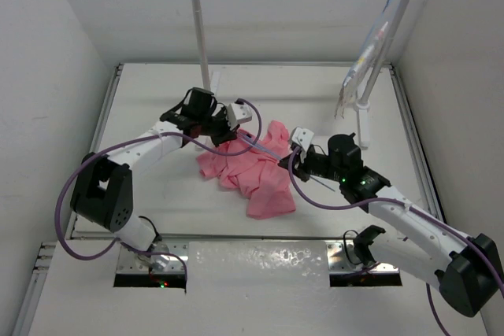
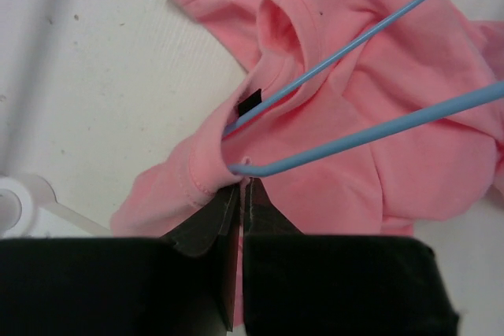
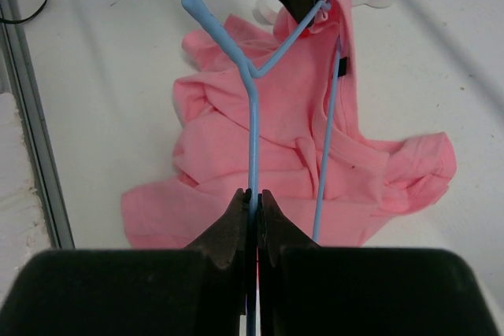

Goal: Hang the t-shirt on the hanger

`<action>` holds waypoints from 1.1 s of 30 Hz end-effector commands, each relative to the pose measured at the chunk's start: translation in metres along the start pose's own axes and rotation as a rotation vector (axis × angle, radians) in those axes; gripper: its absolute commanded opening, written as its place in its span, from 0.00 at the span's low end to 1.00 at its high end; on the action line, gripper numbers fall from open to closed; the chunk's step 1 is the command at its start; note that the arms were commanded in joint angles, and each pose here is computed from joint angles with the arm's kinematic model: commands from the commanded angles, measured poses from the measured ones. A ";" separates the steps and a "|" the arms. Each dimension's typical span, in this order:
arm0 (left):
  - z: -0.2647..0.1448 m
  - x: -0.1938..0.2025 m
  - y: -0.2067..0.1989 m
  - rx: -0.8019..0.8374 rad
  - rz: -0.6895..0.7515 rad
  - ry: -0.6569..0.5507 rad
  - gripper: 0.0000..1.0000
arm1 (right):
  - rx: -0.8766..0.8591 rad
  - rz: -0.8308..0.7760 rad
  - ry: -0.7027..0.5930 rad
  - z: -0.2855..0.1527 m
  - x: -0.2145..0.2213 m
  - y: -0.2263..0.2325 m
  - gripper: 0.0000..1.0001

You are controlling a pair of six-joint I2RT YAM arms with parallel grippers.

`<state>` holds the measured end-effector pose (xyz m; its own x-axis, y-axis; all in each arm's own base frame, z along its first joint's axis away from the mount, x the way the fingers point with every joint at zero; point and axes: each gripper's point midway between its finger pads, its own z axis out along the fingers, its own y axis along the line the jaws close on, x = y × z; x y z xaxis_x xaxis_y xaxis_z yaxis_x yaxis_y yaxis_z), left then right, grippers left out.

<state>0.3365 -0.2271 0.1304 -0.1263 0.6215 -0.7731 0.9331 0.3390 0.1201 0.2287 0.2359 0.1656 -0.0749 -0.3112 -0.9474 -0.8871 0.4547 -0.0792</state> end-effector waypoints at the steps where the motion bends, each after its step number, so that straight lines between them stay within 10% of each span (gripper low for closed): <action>1: -0.004 -0.023 0.023 -0.055 0.008 -0.070 0.00 | -0.015 -0.026 -0.108 -0.002 -0.026 0.003 0.00; 33: 0.004 0.002 0.045 0.042 -0.168 -0.140 0.00 | 0.090 0.176 -0.249 -0.023 -0.009 -0.018 0.00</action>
<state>0.3703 -0.2037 0.1094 -0.2960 0.4959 -0.8164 0.8942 0.4444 -0.0543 0.2327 0.2079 0.1594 -0.1552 -0.0955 -0.9833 -0.8105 0.5814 0.0715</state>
